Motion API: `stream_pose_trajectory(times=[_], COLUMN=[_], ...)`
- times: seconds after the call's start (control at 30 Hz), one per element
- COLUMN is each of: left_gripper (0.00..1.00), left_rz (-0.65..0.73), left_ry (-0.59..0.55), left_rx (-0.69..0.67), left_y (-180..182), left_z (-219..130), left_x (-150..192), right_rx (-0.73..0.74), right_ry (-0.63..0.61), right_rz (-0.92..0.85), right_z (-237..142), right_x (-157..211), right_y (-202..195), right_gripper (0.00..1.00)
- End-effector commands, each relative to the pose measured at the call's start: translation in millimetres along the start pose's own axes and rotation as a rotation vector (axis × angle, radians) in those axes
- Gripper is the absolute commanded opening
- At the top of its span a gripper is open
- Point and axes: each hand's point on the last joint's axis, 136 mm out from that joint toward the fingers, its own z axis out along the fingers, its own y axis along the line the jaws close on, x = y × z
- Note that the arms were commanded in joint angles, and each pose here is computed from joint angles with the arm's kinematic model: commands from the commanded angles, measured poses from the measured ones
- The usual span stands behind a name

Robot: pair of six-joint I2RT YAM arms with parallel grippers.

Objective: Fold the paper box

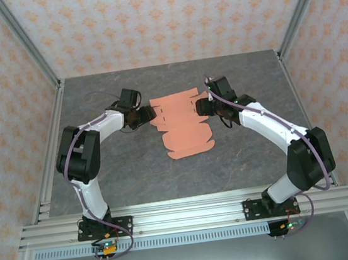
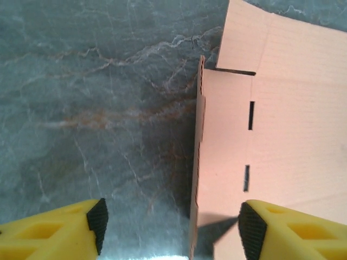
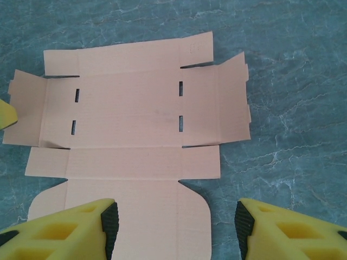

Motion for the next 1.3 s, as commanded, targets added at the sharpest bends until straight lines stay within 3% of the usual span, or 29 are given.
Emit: stream_pose_trajectory(times=[0.0,0.23,0.37,0.53,0.8,0.97,1.27], left_gripper=[0.54,0.15,0.03,0.0,0.0,0.0,0.0], left_rz=[0.067,0.165,0.143,0.144,0.016,0.001,0.029], left_ry=[-0.054,-0.045,-0.084,-0.193,-0.123,-0.107,-0.109], left_rx=[-0.01,0.055,0.147,0.261,0.437,0.496,0.505], left_y=[-3,-17,-29,-39,-58,-68,-69], left_z=[11,23,8,-28,-35,-41,-49], left_x=[-16,-16,-11,-7,10,12,16], right_rx=[0.005,-0.166,-0.342,-0.279,-0.282,-0.266,-0.067], right_ry=[0.001,0.141,0.266,0.282,0.176,0.108,0.094], right_rz=[0.065,0.098,0.055,0.038,0.02,0.022,0.025], right_z=[4,22,30,52,65,66,77], right_x=[-1,7,29,45,57,61,64], right_y=[-2,29,73,95,134,134,106], right_gripper=[0.6,0.58,0.57,0.67,0.72,0.78,0.75])
